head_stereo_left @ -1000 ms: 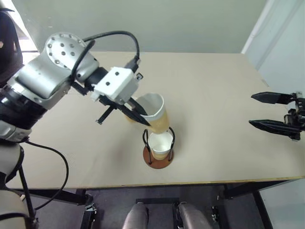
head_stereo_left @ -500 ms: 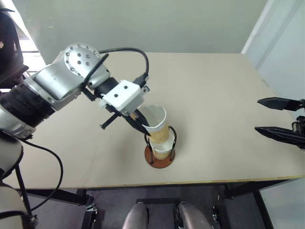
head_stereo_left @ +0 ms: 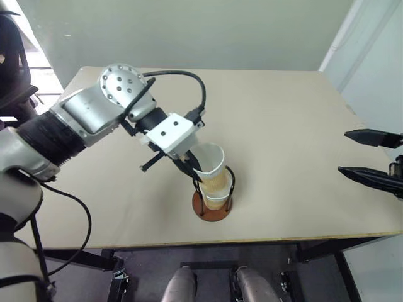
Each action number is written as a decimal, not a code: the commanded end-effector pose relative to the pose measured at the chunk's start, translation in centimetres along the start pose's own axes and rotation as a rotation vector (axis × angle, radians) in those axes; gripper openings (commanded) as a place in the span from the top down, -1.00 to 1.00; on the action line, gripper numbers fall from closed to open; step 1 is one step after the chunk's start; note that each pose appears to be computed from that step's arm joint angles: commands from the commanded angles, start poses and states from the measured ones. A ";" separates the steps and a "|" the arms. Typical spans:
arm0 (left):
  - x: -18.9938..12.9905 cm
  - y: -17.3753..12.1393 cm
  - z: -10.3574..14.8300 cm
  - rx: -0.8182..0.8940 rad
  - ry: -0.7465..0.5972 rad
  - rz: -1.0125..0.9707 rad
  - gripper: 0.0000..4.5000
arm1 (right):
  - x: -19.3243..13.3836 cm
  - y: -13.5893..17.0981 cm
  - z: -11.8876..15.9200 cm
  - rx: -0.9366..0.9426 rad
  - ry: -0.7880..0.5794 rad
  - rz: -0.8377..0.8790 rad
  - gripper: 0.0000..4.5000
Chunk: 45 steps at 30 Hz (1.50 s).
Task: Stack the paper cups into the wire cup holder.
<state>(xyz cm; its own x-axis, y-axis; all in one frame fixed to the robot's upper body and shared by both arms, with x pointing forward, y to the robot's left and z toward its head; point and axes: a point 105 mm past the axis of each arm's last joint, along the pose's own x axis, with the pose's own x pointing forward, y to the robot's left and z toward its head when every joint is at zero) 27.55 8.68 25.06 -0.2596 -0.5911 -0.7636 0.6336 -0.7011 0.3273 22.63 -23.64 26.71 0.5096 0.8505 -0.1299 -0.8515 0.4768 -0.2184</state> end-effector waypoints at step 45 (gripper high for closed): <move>-7.2 -0.1 -11.0 -0.449 0.093 0.505 -0.98 | 1.9 0.1 0.8 -0.032 -0.026 0.106 -1.00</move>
<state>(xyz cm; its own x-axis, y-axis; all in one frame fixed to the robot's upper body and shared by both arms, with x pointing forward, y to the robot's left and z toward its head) 37.45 17.17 23.74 0.1952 -0.7459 -0.6368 0.9169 -0.0917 0.3885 23.47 -21.59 26.57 0.4071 0.9036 -0.1336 -0.9039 0.3775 -0.2013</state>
